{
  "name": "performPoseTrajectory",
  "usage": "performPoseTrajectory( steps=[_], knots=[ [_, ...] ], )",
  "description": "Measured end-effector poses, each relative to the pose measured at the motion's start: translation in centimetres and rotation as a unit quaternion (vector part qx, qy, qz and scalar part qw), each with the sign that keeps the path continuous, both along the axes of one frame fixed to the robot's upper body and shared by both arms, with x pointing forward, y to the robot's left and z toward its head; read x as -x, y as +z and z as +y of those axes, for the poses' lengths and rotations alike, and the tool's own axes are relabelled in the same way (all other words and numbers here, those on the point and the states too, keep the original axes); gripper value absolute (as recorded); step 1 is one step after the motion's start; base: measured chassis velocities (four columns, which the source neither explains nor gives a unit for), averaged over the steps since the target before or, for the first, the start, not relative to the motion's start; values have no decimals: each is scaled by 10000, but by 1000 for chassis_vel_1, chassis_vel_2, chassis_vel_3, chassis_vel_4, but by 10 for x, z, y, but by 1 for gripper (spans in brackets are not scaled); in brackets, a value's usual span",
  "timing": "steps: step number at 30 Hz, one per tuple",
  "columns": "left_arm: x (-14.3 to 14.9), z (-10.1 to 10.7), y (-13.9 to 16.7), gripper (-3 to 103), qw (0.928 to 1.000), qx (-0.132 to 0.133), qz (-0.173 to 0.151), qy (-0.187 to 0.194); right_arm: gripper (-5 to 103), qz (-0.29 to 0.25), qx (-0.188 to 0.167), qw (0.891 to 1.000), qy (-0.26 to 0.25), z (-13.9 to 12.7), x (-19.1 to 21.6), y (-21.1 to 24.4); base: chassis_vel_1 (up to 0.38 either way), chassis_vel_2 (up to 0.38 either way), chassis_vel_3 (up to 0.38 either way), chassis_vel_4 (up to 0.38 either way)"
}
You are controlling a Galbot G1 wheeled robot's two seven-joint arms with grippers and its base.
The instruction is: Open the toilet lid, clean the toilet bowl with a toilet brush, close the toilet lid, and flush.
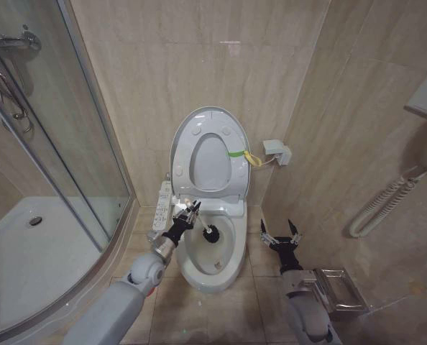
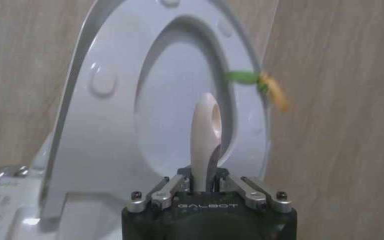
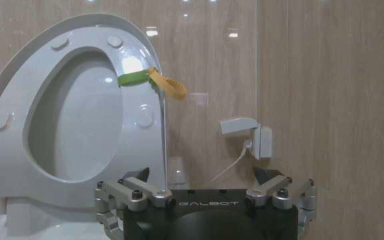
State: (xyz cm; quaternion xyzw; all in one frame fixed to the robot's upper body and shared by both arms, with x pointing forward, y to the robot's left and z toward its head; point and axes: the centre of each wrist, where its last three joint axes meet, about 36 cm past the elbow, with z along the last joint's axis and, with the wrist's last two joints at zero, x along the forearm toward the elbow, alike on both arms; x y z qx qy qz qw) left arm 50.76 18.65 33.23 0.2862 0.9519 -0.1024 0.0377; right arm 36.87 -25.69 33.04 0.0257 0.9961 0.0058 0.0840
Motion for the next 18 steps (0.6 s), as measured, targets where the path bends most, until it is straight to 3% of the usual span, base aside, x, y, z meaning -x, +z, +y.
performPoseTrajectory(
  steps=[3,8,18],
  knots=[
    [-11,3,-16,19,9997,-227,23,124,100,0,0,10000,0,0,0,0,0,0,0,0],
    [-24,4,-31,19,9995,-260,74,187,100,0,-1,10000,0,0,0,0,0,0,0,0],
    [-45,-5,-70,19,9997,-199,31,-128,100,0,-1,10000,0,0,0,0,0,0,0,0]
  ],
)
